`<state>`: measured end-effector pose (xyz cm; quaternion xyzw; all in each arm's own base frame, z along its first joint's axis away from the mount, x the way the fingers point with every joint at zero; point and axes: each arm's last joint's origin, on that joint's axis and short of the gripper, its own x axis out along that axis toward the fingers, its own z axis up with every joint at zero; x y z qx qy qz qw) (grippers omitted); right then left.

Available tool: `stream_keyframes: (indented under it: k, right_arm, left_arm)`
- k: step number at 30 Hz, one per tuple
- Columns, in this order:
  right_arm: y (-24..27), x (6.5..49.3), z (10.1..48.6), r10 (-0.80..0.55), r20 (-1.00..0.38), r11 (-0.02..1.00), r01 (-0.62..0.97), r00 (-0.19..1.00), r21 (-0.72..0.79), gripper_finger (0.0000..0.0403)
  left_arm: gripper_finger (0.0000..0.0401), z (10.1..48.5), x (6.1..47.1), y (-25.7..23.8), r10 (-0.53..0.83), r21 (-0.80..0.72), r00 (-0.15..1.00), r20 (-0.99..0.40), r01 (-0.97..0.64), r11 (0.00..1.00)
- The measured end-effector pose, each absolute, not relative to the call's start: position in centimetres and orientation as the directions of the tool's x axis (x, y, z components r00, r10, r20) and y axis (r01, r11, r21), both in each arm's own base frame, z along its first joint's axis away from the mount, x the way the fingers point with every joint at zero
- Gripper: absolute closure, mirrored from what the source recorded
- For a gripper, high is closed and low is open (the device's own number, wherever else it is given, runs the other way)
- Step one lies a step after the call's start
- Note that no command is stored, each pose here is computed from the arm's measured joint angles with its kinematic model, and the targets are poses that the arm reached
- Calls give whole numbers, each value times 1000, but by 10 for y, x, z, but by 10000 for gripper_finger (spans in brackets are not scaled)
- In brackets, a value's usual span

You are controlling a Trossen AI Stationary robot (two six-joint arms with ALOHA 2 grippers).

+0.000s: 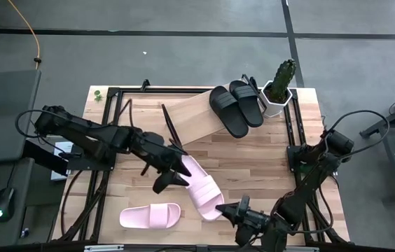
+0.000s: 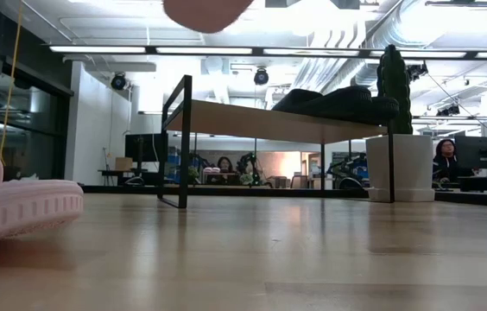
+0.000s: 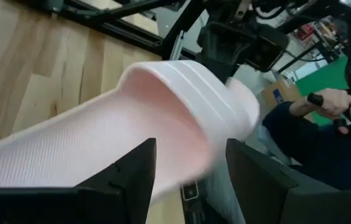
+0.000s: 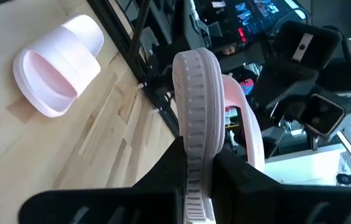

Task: Pick and place slides into the shelf
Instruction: Put the right pink slide on the shelf

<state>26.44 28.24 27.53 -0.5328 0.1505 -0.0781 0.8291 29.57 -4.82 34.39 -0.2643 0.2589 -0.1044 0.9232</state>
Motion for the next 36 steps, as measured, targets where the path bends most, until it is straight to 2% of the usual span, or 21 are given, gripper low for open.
stream_keyframes:
  k: [14,20,26,36]
  right_arm:
    - [244,257,291,-387,-227,449,-32,893,-893,387]
    - [217,260,298,-424,-281,502,-35,861,-864,388]
    - [192,260,306,-462,-291,510,-18,837,-860,388]
    - [147,271,325,-451,-351,576,-32,820,-817,389]
  left_arm:
    - [217,384,260,-27,-286,-474,917,-278,128,871]
    - [217,385,258,-26,-288,-467,918,-273,135,874]
    - [217,385,258,-26,-287,-458,918,-273,139,878]
    - [217,385,258,-26,-288,-449,918,-274,142,882]
